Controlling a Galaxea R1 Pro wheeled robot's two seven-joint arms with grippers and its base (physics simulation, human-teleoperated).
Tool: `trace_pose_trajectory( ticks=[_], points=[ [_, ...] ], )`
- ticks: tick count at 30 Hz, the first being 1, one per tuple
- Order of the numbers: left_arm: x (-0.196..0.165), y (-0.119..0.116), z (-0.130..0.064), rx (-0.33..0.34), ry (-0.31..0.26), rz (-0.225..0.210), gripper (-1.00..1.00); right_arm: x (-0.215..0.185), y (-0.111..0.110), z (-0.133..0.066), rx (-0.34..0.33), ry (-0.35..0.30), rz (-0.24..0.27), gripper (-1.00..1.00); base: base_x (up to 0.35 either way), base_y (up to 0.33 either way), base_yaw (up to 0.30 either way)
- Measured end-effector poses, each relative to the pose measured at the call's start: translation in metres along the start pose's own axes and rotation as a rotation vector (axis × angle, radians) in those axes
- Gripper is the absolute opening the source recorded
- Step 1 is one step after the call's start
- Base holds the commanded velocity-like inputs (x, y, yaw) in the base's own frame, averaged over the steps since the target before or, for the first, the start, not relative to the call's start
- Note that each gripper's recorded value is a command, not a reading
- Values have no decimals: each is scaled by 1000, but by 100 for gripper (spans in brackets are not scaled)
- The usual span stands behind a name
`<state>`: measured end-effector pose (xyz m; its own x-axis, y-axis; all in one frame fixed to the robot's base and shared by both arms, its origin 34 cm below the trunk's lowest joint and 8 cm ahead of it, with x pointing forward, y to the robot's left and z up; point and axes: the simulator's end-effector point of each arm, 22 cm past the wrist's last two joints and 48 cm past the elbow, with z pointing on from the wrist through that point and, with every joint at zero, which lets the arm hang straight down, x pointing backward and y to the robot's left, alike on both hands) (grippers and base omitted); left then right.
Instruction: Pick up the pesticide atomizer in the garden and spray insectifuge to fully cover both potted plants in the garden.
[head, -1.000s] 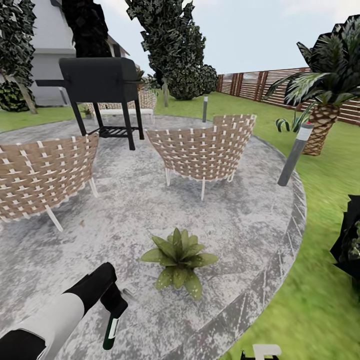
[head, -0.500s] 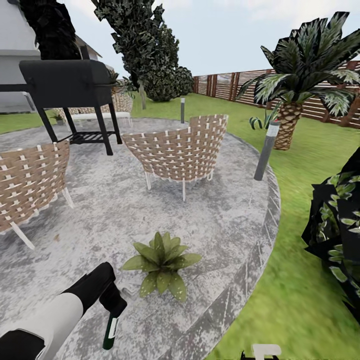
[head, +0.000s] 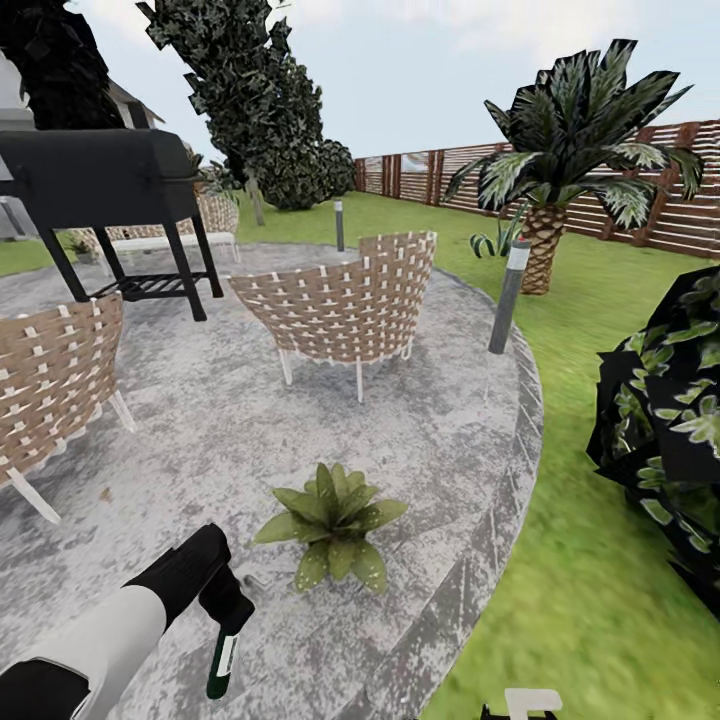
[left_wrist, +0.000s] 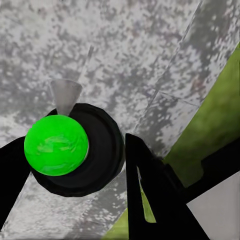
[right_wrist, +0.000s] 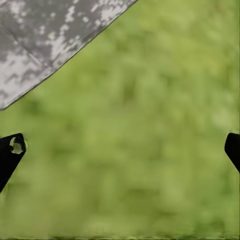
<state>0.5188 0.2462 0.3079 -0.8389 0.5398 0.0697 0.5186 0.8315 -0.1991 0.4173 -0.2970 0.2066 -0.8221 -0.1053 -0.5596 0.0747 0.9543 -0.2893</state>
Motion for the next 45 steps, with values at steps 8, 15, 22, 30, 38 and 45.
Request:
trace_pose_trajectory(
  ticks=[8, 15, 22, 30, 38, 45],
  points=[
    [0, 1, -2, 0, -4, -5, -100, 0, 0, 0, 0, -1, 0, 100, 0, 337, -291],
    [-2, 3, -4, 10, -22, -27, -100, 0, 0, 0, 0, -1, 0, 100, 0, 337, -296],
    [-17, 4, -15, -3, -54, -4, -100, -1, 0, 0, 1, -1, 0, 100, 0, 144, -296],
    [-21, 1, -25, 29, -44, 7, -100, 0, 0, 0, 1, 0, 0, 100, 0, 3, -291],
    [-2, 30, -78, 33, 110, 88, -100, 0, -1, 0, -2, -1, -7, 100, 0, 0, -42],
    [-13, 45, -99, -10, 82, 104, -100, 0, -1, 0, -4, -1, -8, 100, 0, 14, 0]
  ],
)
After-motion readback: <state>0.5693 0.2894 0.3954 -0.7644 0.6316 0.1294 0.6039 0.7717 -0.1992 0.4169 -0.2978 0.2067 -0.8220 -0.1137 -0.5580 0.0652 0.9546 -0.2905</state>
